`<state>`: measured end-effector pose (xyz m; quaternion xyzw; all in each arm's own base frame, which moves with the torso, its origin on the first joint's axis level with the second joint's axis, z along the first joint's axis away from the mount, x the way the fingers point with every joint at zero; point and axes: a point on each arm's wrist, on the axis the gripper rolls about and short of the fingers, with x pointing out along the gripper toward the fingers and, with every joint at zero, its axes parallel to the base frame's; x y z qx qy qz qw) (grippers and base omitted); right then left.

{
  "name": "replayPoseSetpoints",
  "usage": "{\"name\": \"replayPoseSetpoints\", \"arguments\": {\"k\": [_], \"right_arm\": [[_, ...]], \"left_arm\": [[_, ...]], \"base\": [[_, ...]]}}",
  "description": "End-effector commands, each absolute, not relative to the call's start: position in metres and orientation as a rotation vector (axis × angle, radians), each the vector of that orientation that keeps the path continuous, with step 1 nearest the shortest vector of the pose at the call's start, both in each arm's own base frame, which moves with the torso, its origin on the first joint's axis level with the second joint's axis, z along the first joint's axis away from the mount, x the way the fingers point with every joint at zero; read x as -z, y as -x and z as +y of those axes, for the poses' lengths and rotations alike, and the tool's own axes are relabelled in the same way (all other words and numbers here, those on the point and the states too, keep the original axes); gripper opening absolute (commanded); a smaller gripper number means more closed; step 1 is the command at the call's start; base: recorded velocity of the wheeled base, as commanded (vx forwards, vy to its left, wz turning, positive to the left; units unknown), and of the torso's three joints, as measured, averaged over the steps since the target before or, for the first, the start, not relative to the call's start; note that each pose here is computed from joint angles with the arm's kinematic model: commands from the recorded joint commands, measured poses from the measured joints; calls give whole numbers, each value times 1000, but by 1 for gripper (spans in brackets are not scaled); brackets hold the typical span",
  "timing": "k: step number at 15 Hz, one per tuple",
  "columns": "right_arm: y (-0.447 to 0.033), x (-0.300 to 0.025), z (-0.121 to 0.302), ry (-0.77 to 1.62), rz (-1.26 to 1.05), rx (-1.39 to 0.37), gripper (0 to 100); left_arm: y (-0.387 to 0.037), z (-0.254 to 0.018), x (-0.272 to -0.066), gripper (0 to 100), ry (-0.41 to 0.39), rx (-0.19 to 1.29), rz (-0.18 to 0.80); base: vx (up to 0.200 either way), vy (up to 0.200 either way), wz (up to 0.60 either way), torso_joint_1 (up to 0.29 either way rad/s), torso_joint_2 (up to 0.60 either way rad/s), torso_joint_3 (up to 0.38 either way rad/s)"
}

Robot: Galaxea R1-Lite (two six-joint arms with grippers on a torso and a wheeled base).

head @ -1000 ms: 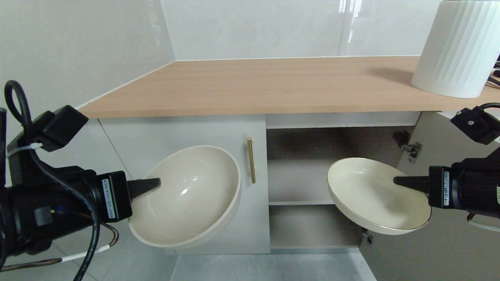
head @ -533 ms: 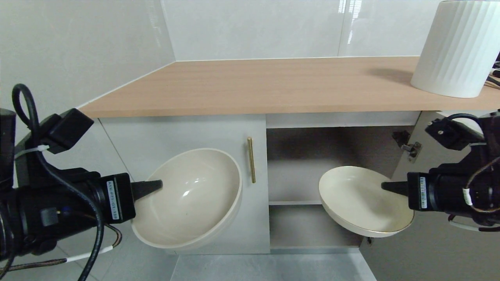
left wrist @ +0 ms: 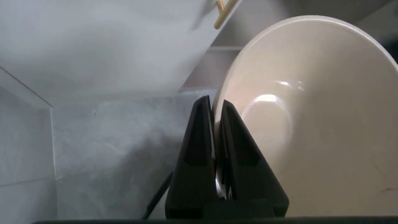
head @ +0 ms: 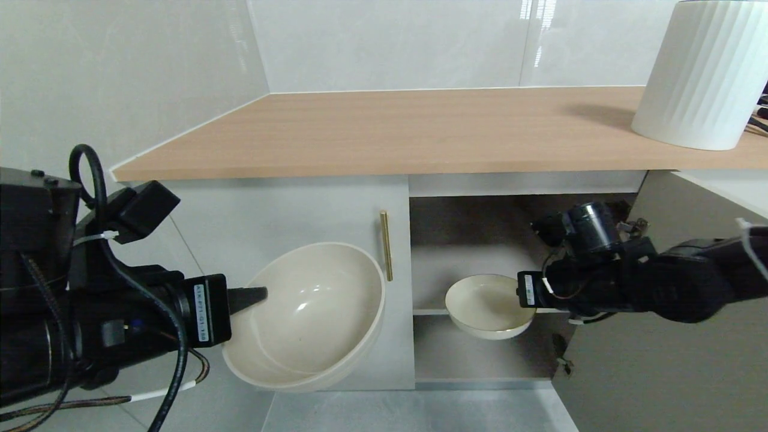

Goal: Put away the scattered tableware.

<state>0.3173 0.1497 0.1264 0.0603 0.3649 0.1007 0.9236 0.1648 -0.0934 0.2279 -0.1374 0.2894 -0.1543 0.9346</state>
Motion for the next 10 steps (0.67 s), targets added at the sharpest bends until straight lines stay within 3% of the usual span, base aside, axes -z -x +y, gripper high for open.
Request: {"name": "replayPoseSetpoints", "arguments": {"k": [1, 6, 10], "right_arm": [[-392, -60, 161, -125, 749, -42, 0], [-442, -37, 143, -132, 678, 110, 0], [-450, -19, 139, -118, 632, 190, 0]], "left_arm": [[-169, -96, -224, 0, 275, 310, 608], [-173, -98, -219, 0, 266, 303, 634], [-177, -101, -215, 0, 259, 298, 650]], "base": [[0, 0, 0, 0, 0, 0], [0, 0, 0, 0, 0, 0], [0, 0, 0, 0, 0, 0]]}}
